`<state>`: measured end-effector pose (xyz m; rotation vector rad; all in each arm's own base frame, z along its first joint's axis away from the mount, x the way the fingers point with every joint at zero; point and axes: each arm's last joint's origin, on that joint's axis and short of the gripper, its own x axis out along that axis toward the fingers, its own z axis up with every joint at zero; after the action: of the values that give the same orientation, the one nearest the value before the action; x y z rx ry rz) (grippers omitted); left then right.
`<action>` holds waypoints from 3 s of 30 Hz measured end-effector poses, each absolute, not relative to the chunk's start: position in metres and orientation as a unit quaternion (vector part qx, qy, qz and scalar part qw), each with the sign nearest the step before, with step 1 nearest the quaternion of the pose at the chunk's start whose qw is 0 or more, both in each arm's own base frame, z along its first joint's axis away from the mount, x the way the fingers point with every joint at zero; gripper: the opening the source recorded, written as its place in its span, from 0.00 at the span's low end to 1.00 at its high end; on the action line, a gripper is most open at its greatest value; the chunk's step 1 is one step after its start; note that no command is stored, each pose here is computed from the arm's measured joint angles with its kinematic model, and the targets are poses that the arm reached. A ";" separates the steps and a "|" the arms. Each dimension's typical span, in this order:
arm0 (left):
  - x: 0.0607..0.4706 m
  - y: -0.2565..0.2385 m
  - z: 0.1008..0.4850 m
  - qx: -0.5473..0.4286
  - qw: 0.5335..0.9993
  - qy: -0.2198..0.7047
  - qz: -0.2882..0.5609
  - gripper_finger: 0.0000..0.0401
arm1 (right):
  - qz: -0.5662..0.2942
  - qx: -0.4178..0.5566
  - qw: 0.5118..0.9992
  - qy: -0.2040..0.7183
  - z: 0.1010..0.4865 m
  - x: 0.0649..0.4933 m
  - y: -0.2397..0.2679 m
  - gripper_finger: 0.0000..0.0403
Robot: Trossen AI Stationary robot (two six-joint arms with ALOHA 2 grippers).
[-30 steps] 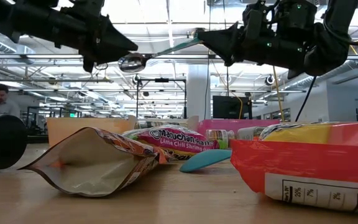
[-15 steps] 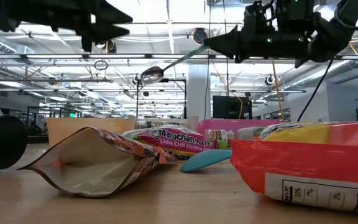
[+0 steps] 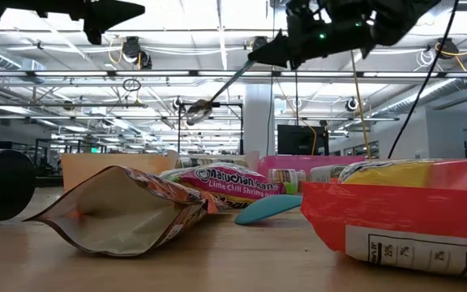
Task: Pick & Place Food Item
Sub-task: Put the top blue patterned spoon into the white bin
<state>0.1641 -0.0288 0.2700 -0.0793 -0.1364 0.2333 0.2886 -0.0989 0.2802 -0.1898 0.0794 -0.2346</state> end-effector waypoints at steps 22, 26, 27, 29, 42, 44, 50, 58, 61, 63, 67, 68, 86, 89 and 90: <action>0.166 -0.022 0.263 0.023 0.989 -0.027 0.143 0.47 | -0.163 0.009 0.971 0.177 0.264 0.298 -0.172 0.08; 0.167 -0.018 0.263 0.021 0.988 -0.026 0.154 0.47 | -0.163 0.015 0.969 0.185 0.261 0.298 -0.171 0.08; 0.167 -0.018 0.262 0.018 0.987 -0.026 0.155 0.46 | -0.163 0.018 0.968 0.191 0.258 0.299 -0.172 0.08; 0.167 -0.016 0.262 0.014 0.987 -0.026 0.158 0.47 | -0.162 0.026 0.965 0.203 0.249 0.302 -0.174 0.08; 0.173 -0.017 0.256 0.016 0.987 -0.005 0.159 0.46 | -0.188 0.054 0.953 0.229 0.209 0.309 -0.203 0.08; 0.175 -0.017 0.254 0.016 0.987 0.001 0.159 0.47 | -0.195 0.064 0.951 0.232 0.207 0.306 -0.206 0.08; 0.179 -0.018 0.250 0.011 0.987 0.010 0.159 0.46 | -0.199 0.066 0.950 0.233 0.207 0.304 -0.209 0.08; 0.182 -0.019 0.247 0.002 0.987 0.017 0.159 0.47 | -0.172 0.090 0.939 0.286 0.197 0.302 -0.201 0.08; 0.182 -0.019 0.247 0.001 0.987 0.016 0.159 0.46 | -0.139 0.104 0.938 0.300 0.194 0.304 -0.192 0.08; 0.182 -0.019 0.247 -0.001 0.987 0.016 0.159 0.46 | -0.131 0.101 0.937 0.307 0.193 0.308 -0.185 0.09; 0.182 -0.019 0.247 -0.002 0.987 0.016 0.159 0.46 | -0.118 0.084 0.940 0.308 0.194 0.317 -0.171 0.08; 0.182 -0.019 0.247 -0.003 0.987 0.016 0.159 0.46 | -0.123 0.074 0.940 0.310 0.194 0.318 -0.168 0.08; 0.182 -0.019 0.246 -0.006 0.987 0.019 0.159 0.46 | -0.132 0.059 0.933 0.329 0.192 0.327 -0.148 0.08; 0.182 -0.019 0.246 -0.006 0.987 0.019 0.159 0.46 | -0.136 0.069 0.933 0.328 0.192 0.327 -0.148 0.09; 0.182 -0.019 0.246 -0.006 0.987 0.019 0.159 0.46 | -0.137 0.073 0.932 0.327 0.192 0.327 -0.147 0.08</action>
<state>0.1816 -0.0185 0.2460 -0.0114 0.0388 0.3198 0.3270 -0.1474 0.1915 0.1497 0.6689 -0.2796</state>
